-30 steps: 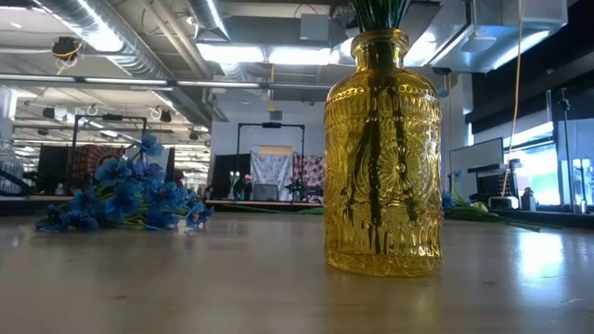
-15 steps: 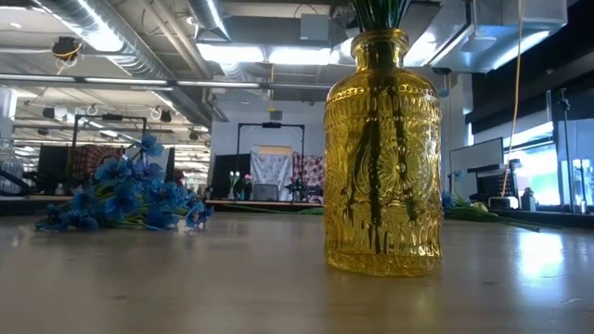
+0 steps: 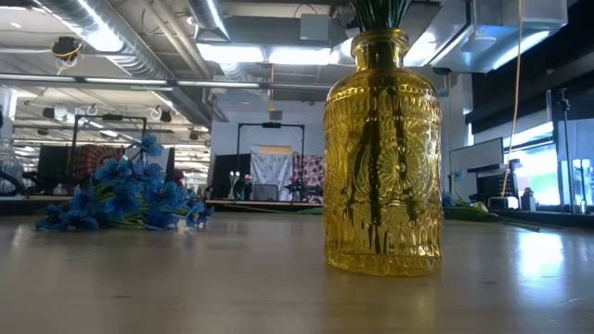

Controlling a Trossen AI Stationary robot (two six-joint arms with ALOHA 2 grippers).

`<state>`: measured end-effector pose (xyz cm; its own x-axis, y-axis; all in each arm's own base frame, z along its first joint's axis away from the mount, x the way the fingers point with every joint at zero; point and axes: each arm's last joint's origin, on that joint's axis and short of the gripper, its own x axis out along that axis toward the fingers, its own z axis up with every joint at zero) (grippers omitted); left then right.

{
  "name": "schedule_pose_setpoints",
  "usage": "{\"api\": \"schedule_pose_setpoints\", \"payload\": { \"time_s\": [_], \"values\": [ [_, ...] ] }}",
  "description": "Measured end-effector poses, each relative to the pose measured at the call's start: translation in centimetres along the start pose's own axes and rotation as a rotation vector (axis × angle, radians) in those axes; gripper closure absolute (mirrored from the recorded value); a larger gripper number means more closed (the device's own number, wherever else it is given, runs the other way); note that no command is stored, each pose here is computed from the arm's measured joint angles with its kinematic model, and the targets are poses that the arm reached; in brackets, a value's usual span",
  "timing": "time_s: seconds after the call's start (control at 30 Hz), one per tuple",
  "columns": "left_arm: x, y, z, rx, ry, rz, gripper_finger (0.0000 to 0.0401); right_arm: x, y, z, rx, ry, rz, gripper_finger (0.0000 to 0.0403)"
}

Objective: Sort flowers into vase by color
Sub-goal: Put the left yellow tulip into the transparent vase

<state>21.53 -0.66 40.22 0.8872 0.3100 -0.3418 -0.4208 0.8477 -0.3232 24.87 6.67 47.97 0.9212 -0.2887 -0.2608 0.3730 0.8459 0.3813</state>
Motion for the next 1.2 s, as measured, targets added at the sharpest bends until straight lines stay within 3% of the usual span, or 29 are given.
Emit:
{"api": "schedule_pose_setpoints", "payload": {
  "time_s": [0.17,0.33,0.5,0.67,0.9,1.07,1.2],
  "values": [
    [6.4,2.8,-0.6,-0.038,0.151,0.111,0.0264,-1.0,1.1,-1.0,-0.066,0.034,0.030,0.0072],
    [11.0,4.8,-2.6,0.026,0.303,0.216,0.0264,-3.1,2.1,-1.5,-0.092,0.049,0.113,0.0072],
    [13.6,10.3,-2.4,-0.042,0.407,0.292,0.0264,-5.0,2.3,-2.2,-0.044,0.101,0.144,0.0072],
    [15.1,17.6,-2.1,0.015,0.483,0.385,0.0263,-5.7,1.9,-3.2,-0.011,0.139,0.071,0.0072],
    [19.4,25.9,-5.0,0.093,0.691,0.430,0.0263,-5.1,0.6,-3.0,0.013,0.127,-0.045,0.0072],
    [22.1,29.9,-6.7,0.098,0.783,0.446,0.0263,-4.7,-1.7,-1.0,0.060,0.074,-0.113,0.0072],
    [23.0,31.7,-7.6,0.085,0.811,0.440,0.0264,-4.2,-3.9,0.5,0.078,0.058,-0.162,0.0072]
  ]
}}
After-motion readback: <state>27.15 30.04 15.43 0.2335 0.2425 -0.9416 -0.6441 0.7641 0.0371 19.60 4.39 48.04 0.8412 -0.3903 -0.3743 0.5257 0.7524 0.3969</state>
